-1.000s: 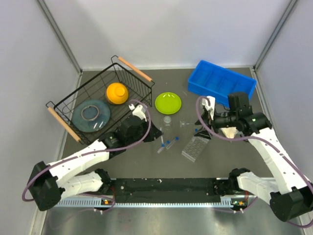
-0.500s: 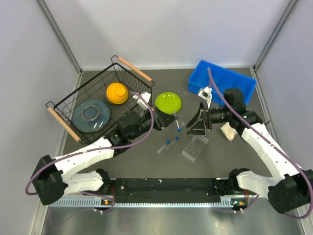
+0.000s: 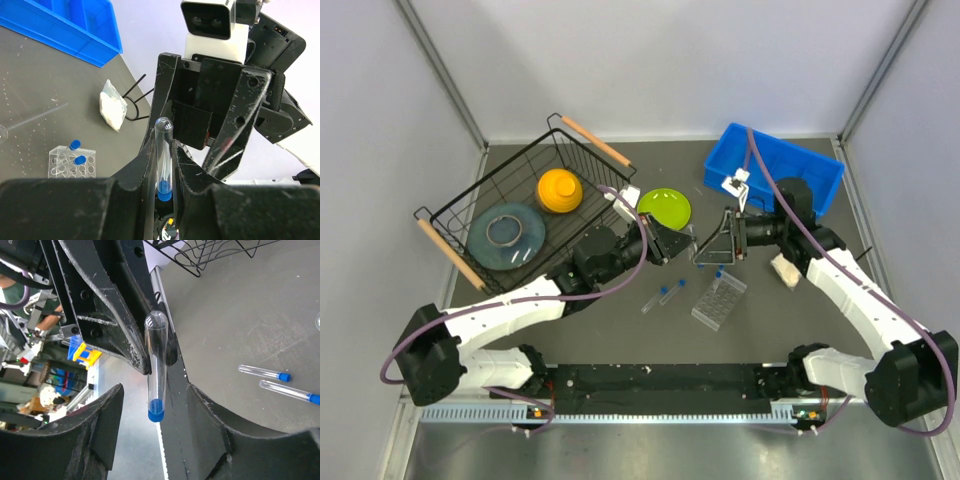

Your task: Organize the chemistry lab equipment

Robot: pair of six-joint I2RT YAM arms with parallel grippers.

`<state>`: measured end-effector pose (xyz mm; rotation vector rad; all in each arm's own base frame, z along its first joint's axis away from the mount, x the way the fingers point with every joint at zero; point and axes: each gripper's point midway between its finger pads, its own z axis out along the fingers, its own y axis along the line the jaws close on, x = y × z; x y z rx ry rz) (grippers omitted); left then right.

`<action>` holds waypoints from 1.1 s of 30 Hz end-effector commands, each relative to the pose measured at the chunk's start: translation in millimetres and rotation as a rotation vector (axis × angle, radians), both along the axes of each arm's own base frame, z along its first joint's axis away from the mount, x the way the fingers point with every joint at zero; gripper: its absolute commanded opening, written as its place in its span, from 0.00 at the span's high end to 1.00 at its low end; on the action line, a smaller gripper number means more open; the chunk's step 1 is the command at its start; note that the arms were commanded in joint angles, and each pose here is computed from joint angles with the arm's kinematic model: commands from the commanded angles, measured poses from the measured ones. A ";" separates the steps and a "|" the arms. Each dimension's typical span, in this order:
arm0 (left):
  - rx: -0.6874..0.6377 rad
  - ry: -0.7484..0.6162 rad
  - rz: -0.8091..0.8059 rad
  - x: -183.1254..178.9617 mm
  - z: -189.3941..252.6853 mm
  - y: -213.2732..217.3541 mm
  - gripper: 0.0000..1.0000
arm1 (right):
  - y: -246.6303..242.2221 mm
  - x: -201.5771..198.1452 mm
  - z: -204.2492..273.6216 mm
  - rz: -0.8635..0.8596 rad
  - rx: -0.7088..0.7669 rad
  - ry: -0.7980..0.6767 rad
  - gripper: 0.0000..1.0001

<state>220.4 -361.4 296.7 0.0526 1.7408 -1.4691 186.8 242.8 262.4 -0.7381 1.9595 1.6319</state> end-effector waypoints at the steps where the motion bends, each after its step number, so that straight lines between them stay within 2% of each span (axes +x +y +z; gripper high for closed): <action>1: -0.085 -0.056 0.008 1.9 35.3 -3.4 1.00 | 7.3 3.7 5.5 0.010 0.026 -0.003 0.58; 6: -0.078 -0.056 0.008 1.2 32.6 -2.9 1.00 | 9.0 3.4 4.0 0.021 0.027 -0.004 0.86; 9: -0.065 -0.056 0.021 1.9 31.2 0.1 0.91 | 7.8 0.4 3.3 0.029 0.024 -0.017 0.94; 10: -0.055 -0.064 0.027 2.1 30.2 1.7 0.78 | 6.7 0.0 2.6 0.026 0.020 -0.026 0.94; 13: -0.024 -0.106 0.046 0.9 27.6 10.1 0.58 | 3.6 -3.2 -0.9 0.031 -0.002 -0.067 0.95; 14: -0.011 -0.123 0.043 -0.9 27.9 15.1 0.45 | 2.8 -3.3 -1.5 0.040 -0.009 -0.113 0.95; 16: 0.058 -0.162 0.032 -2.8 21.4 22.3 0.36 | -0.9 -7.9 -8.6 0.044 -0.040 -0.111 0.95; 17: 0.105 -0.159 0.023 -5.4 16.2 30.5 0.29 | -2.9 -7.4 -9.9 0.057 -0.052 -0.186 0.95; 20: 0.203 -0.230 0.010 -11.2 14.3 48.2 0.19 | -12.8 -5.3 -27.7 0.061 -0.152 -0.291 0.95; 21: 0.280 -0.252 -0.010 -14.5 0.9 54.3 0.18 | -17.5 -2.8 -35.9 0.053 -0.206 -0.322 0.95; 24: 0.373 -0.386 -0.127 -36.2 -11.4 62.4 0.18 | -28.4 -2.1 -56.6 0.093 -0.367 -0.438 0.95; 26: 0.376 -0.479 -0.203 -54.2 -12.4 66.7 0.16 | -29.9 -13.7 -62.2 0.174 -0.418 -0.496 0.94; 27: 0.397 -0.556 -0.286 -67.8 -26.7 66.8 0.02 | -30.6 -16.4 -65.3 0.199 -0.437 -0.510 0.94; 31: 0.402 -0.799 -0.335 -88.6 -30.3 74.2 0.01 | -24.8 -39.4 -62.8 0.332 -0.408 -0.542 0.94; 33: 0.422 -0.921 -0.367 -98.6 -36.5 72.1 0.01 | -19.3 -54.6 -62.7 0.395 -0.376 -0.513 0.94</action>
